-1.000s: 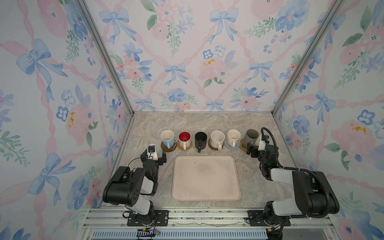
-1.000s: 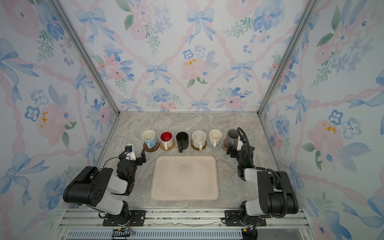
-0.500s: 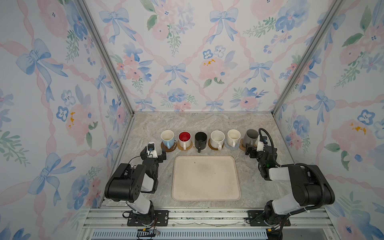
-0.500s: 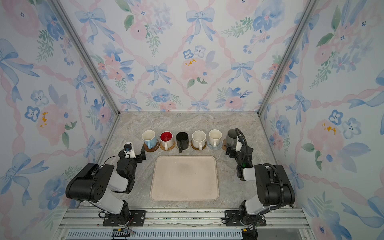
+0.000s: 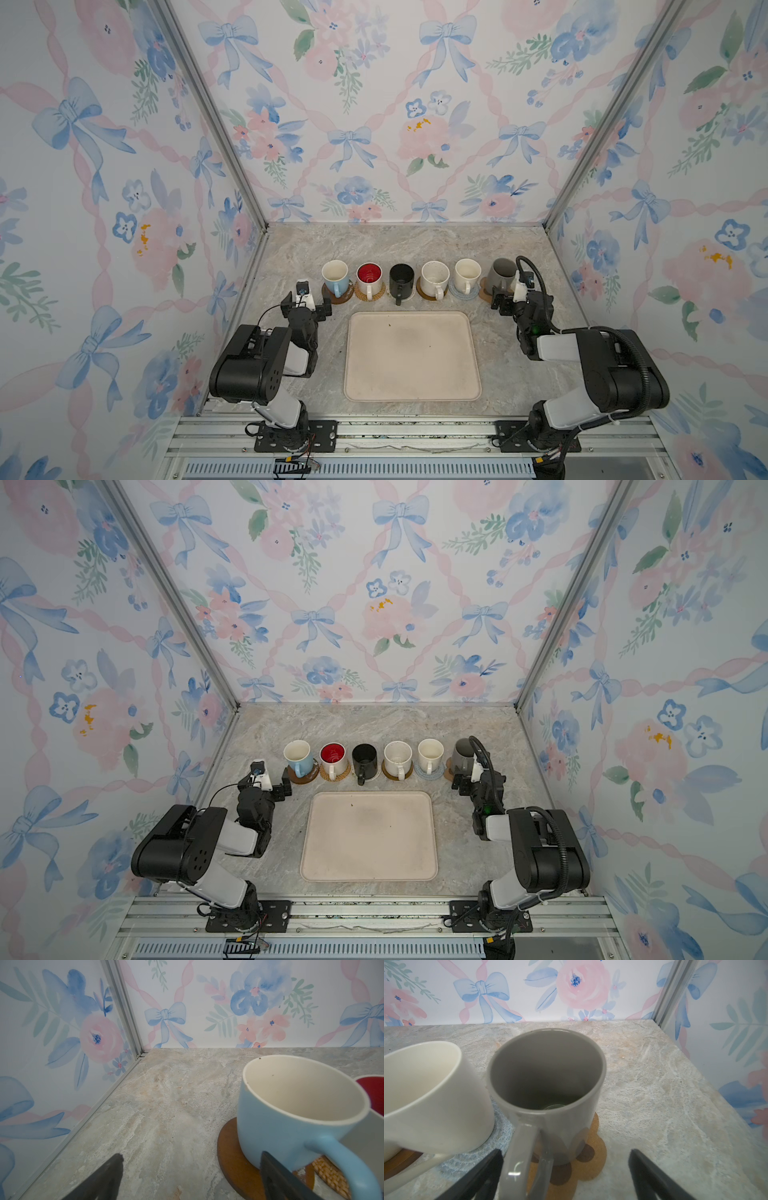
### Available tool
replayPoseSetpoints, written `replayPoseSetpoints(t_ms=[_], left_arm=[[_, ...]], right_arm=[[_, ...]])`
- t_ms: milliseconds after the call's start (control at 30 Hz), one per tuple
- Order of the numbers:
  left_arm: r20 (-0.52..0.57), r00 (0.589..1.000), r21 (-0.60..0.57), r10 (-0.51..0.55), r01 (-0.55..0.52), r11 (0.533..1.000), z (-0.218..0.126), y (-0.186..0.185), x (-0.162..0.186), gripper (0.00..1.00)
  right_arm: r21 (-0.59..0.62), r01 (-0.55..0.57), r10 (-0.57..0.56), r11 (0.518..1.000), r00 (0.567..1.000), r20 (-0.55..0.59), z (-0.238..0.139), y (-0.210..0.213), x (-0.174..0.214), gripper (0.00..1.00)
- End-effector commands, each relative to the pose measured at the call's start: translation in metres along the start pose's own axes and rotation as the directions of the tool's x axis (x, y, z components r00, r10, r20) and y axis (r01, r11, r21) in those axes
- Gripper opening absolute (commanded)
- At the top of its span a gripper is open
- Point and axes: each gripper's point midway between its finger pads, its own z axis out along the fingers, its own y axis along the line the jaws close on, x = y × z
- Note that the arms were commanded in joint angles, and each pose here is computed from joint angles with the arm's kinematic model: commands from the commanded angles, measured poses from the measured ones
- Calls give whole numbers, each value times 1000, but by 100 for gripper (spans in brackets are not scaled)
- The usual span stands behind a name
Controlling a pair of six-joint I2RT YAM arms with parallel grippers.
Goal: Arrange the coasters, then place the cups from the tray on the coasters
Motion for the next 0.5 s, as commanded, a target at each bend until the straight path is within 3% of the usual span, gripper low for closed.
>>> replayPoseSetpoints(t_ms=[0, 467], left_arm=[[15, 1000, -21, -26, 26, 999, 1, 5, -6, 98], [15, 1000, -19, -26, 26, 999, 1, 4, -6, 98]], right_arm=[[7, 12, -12, 1000, 1000, 13, 3, 1, -6, 97], [7, 14, -14, 1000, 1000, 11, 3, 1, -6, 97]])
